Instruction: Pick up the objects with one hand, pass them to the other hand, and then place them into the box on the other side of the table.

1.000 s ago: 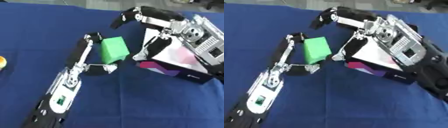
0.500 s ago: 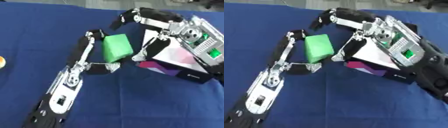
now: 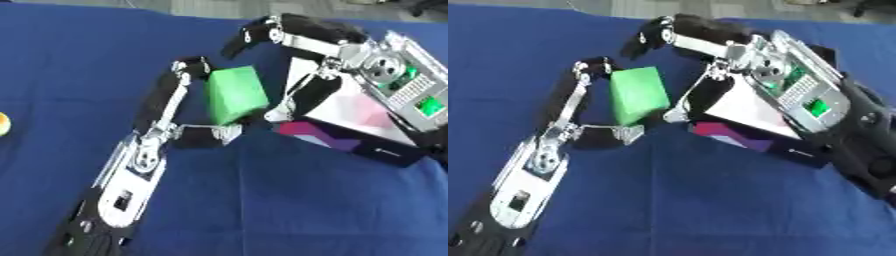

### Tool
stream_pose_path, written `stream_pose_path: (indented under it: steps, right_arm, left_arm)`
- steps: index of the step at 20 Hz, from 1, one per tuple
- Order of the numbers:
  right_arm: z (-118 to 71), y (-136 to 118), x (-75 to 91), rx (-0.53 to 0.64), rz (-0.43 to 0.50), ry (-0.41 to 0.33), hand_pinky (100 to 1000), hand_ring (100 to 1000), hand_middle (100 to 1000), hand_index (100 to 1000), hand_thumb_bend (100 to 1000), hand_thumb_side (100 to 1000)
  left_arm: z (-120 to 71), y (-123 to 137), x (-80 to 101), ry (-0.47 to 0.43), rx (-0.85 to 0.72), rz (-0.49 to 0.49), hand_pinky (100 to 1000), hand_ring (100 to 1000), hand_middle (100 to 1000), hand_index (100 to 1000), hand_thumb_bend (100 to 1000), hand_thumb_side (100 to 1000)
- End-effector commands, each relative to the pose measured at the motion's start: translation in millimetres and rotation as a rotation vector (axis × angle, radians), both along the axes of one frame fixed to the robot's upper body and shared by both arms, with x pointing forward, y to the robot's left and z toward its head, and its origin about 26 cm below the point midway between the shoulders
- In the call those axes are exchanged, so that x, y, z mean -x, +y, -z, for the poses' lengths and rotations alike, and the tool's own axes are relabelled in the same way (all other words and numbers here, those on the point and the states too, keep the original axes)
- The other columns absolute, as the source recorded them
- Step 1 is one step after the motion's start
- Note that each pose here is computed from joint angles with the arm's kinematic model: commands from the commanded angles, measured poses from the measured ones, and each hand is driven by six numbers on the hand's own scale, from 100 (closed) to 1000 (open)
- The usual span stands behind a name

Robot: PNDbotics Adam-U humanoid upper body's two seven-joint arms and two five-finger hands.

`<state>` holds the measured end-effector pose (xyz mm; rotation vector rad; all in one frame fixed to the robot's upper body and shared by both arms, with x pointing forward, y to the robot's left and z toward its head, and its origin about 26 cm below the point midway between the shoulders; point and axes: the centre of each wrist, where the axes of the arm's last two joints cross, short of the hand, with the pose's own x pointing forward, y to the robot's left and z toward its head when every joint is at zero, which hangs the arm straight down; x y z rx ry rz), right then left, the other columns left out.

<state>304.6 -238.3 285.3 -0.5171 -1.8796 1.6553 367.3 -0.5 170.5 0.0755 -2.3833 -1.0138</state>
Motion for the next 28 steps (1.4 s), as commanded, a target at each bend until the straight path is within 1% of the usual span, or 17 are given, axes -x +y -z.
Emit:
stream_pose_path:
  steps: [1,4,6,14,19,22,23,24,27,28]
  right_arm:
    - [-7.8,-3.1,3.4,0.022,0.015,-0.030,845,810,686,824,553,102]
    - [-7.6,-3.3,3.4,0.012,0.015,-0.023,842,792,597,775,544,100]
    - [-7.5,-3.3,3.4,0.007,0.013,-0.017,841,782,558,755,542,100]
    - [-6.0,-3.9,3.4,0.022,0.024,0.001,837,774,537,746,537,100]
    - [-4.9,-4.2,3.3,0.027,0.031,0.018,832,759,503,735,527,100]
    - [-4.7,-4.6,3.3,0.023,0.039,0.028,828,750,484,729,502,100]
    - [-4.5,-4.7,3.3,0.021,0.042,0.033,822,738,464,726,431,100]
    - [-4.5,-4.8,3.3,0.017,0.043,0.038,822,738,464,726,431,100]
    - [-4.2,-4.8,3.3,0.001,0.043,0.053,814,702,414,713,377,100]
    - [-4.2,-4.8,3.3,-0.004,0.041,0.058,814,699,410,712,372,100]
  left_arm:
    - [-15.0,-7.8,7.8,-0.042,0.037,0.033,706,581,512,521,100,239]
    - [-15.3,-8.1,8.5,-0.049,0.033,0.033,706,582,513,521,100,237]
    - [-15.1,-8.3,8.7,-0.051,0.030,0.033,706,582,513,521,100,236]
    - [-17.8,-9.2,11.3,-0.077,0.044,0.041,705,581,511,520,100,230]
    - [-19.0,-9.6,12.6,-0.090,0.063,0.045,704,581,510,519,100,227]
    - [-19.6,-9.8,13.3,-0.098,0.072,0.046,704,581,510,520,100,226]
    - [-19.9,-9.9,13.6,-0.101,0.075,0.047,705,581,510,520,100,225]
    - [-20.1,-10.0,13.8,-0.103,0.077,0.048,705,581,510,520,100,225]
    - [-20.5,-10.4,14.7,-0.109,0.083,0.053,705,581,510,520,100,226]
    - [-20.5,-10.5,14.9,-0.110,0.085,0.054,705,581,510,520,100,226]
